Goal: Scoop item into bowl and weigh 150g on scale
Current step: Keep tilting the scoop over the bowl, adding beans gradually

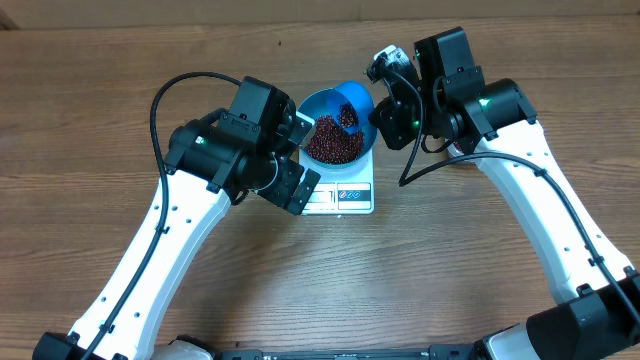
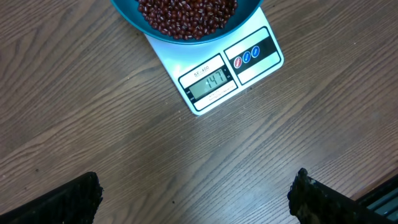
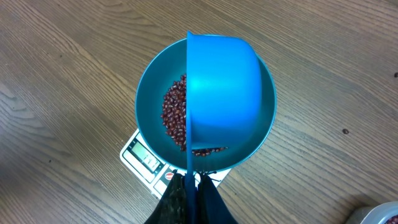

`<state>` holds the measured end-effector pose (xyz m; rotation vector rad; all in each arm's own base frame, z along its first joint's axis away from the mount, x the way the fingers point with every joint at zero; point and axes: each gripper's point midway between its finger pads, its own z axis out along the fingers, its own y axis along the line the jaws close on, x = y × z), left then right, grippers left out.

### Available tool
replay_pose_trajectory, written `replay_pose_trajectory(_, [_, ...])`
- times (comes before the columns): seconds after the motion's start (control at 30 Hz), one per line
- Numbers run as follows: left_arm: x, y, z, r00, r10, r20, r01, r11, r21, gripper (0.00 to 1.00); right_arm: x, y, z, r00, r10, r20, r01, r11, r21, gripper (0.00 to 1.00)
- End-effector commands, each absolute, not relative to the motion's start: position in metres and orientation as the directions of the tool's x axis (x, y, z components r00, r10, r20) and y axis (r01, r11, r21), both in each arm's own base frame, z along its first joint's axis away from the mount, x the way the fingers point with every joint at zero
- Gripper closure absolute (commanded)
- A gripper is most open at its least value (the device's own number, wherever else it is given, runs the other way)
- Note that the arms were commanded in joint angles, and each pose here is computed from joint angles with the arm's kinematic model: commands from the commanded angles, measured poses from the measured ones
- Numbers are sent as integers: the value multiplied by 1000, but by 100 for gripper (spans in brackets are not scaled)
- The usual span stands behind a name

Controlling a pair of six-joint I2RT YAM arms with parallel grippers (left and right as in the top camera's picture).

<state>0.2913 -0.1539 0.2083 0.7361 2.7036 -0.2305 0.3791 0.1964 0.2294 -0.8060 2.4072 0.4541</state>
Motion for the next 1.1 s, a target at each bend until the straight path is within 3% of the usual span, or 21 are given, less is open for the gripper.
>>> replay_pose_trajectory(0.0, [292,-156,208,-810,466,-355,519,852,-66,0,377,200,247,-623,-457,-635,-663,740,117,96])
replay_pose_trajectory(0.1, [292,-156,208,-810,466,-355,519,852,-66,1,372,199,244,-600,-498,-626,-695,713,99,96])
replay_pose_trajectory(0.23, [292,-156,208,-810,466,-355,519,852,-66,0,388,188,246,-668,-398,-629,-573,815,92,96])
replay_pose_trajectory(1.07, [292,-156,208,-811,467,-354,519,852,-67,0,387,188,245,-671,-400,-624,-573,814,95,96])
